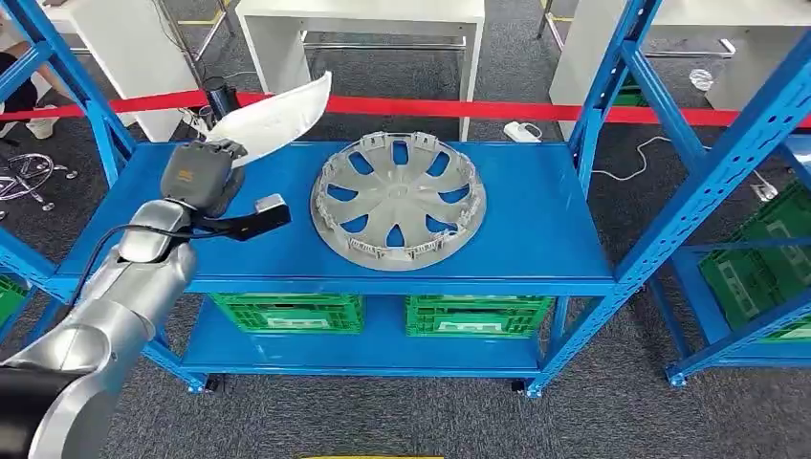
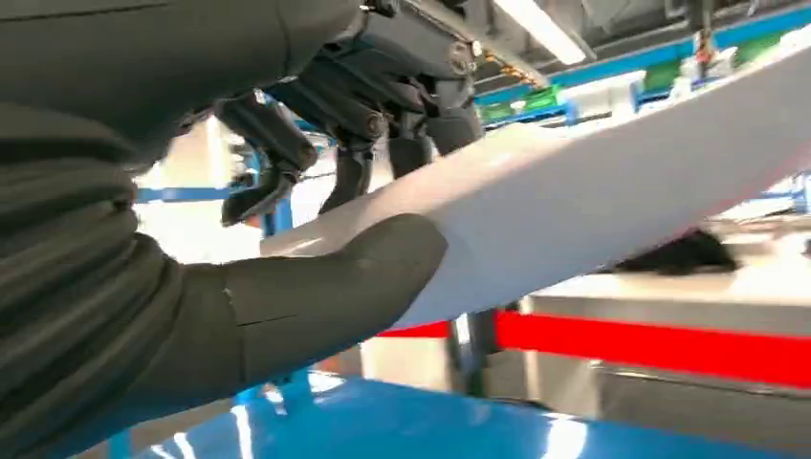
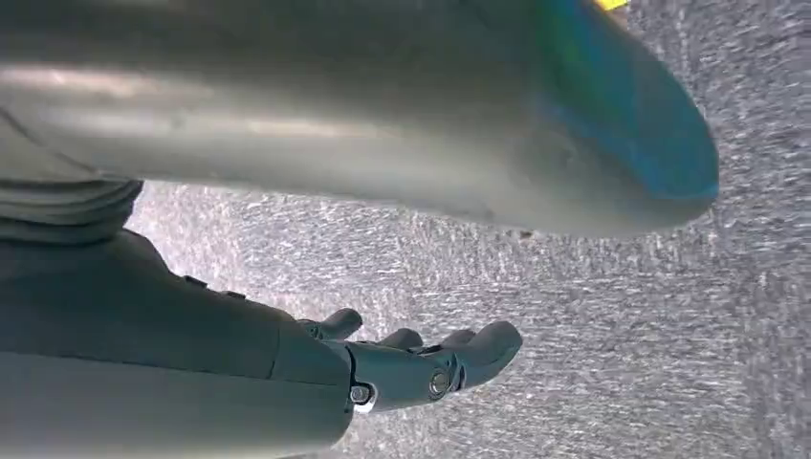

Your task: Take the parts from the cabinet and place them on the table.

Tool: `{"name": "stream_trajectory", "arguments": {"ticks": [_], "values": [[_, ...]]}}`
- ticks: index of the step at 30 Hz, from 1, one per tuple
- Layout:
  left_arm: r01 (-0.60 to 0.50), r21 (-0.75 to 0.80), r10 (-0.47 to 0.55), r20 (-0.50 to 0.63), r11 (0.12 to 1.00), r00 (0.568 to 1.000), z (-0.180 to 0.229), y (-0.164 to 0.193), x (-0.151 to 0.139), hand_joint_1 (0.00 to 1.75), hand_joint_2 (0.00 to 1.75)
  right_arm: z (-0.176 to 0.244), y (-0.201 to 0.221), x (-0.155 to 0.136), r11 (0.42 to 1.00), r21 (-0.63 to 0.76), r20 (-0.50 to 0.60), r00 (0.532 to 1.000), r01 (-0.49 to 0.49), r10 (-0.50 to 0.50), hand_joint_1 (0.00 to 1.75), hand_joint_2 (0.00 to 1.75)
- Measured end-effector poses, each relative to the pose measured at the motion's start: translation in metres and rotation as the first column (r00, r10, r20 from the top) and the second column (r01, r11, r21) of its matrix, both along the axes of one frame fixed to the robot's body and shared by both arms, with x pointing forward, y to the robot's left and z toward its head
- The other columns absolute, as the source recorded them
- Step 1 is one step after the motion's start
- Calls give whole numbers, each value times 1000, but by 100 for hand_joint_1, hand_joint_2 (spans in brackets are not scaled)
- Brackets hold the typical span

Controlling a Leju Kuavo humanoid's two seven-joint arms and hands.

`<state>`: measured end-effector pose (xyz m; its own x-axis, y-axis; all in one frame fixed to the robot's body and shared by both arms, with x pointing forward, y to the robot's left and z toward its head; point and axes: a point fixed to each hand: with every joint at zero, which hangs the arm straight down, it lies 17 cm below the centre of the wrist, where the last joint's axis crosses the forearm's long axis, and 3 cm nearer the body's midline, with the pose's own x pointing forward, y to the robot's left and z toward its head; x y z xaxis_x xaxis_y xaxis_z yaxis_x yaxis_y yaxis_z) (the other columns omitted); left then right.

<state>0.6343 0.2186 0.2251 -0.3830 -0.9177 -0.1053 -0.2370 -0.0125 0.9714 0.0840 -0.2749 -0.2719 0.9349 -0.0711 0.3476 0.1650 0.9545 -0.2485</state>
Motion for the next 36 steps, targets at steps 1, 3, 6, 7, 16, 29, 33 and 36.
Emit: {"name": "stream_trajectory", "arguments": {"ticks": [1,3,6,7,16,29,33,36], "values": [[13,-5,-13,3,1000,1000,4,-5,0,175,175,0,0,0,1000,0,3,1000,3,-3,0,0],[48,-20,-48,3,999,999,8,-17,-1,175,175,0,-1,1,1000,0,6,1000,13,-13,0,0],[116,-50,-117,-6,992,993,12,-34,-6,175,175,0,-1,1,1000,3,6,1000,22,-22,0,0],[126,-54,-126,-3,991,992,13,-37,-7,175,175,0,-1,1,1000,5,6,1000,24,-24,0,0],[182,-97,-185,-22,978,982,14,-49,-12,175,175,0,-1,2,999,14,13,999,33,-33,0,0],[251,-250,-277,-76,935,958,-4,-49,-45,175,175,4,-8,20,1000,13,62,998,10,-11,0,0],[310,-246,-338,-85,919,937,-9,-76,-62,175,175,4,-14,24,1000,6,69,997,16,-16,0,0],[333,-238,-366,-110,912,924,-21,-94,-73,175,175,4,-16,23,1000,4,66,998,20,-20,0,0]]}}
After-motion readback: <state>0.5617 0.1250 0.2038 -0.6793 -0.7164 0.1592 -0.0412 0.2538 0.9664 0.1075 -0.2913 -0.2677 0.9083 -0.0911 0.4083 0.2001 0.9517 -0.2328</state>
